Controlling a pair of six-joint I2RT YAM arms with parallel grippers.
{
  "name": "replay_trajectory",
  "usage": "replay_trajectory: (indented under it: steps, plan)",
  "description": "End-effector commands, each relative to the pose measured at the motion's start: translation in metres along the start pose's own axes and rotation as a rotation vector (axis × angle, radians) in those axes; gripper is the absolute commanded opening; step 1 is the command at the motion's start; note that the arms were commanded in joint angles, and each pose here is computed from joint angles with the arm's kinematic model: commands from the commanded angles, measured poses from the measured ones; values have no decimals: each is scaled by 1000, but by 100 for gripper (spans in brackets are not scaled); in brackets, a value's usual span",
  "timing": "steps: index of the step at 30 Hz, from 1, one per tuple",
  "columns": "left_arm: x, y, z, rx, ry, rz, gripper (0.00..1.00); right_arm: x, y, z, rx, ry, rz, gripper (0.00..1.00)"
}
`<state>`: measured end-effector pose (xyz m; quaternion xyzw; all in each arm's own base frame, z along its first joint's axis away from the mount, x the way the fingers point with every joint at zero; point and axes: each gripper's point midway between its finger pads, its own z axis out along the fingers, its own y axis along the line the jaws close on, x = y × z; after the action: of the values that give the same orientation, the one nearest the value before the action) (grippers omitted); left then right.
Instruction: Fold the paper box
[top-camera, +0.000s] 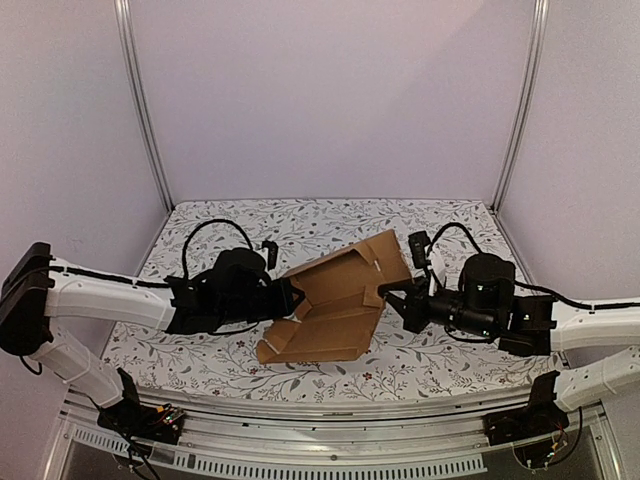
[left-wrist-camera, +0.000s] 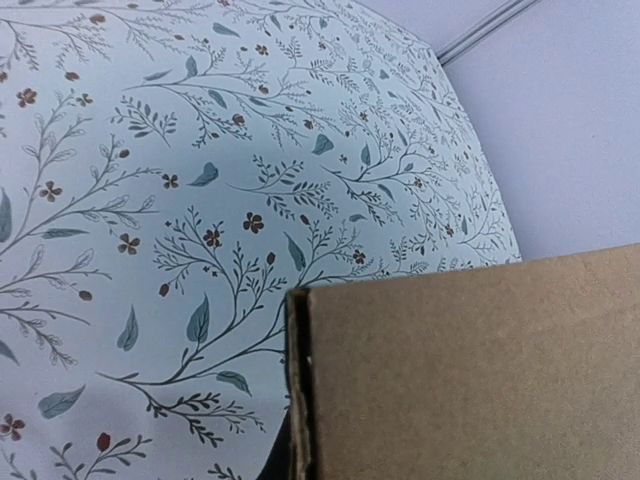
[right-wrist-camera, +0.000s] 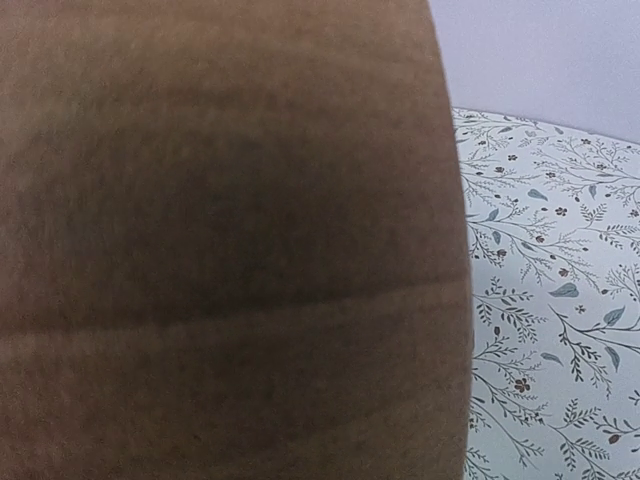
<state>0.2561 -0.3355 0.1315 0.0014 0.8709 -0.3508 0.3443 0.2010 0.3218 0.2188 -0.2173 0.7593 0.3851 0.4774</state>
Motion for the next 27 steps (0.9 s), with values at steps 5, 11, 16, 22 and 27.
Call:
replay_trajectory:
  steps: [5,11,16,22,27]
  plan:
    - [-33,-4,-13,-66,-107,78,0,9,-4,-20,33,67,-25,0]
    - [-43,27,-24,-212,-189,112,0,2,19,-41,-60,61,-39,0]
    - [-54,50,-36,-325,-270,120,0,-12,50,-54,-169,27,-67,0]
    - [-58,70,-48,-437,-319,146,0,-38,74,-50,-192,2,-106,0]
    - [-58,72,-54,-453,-337,166,0,-41,69,-27,-104,55,-161,0]
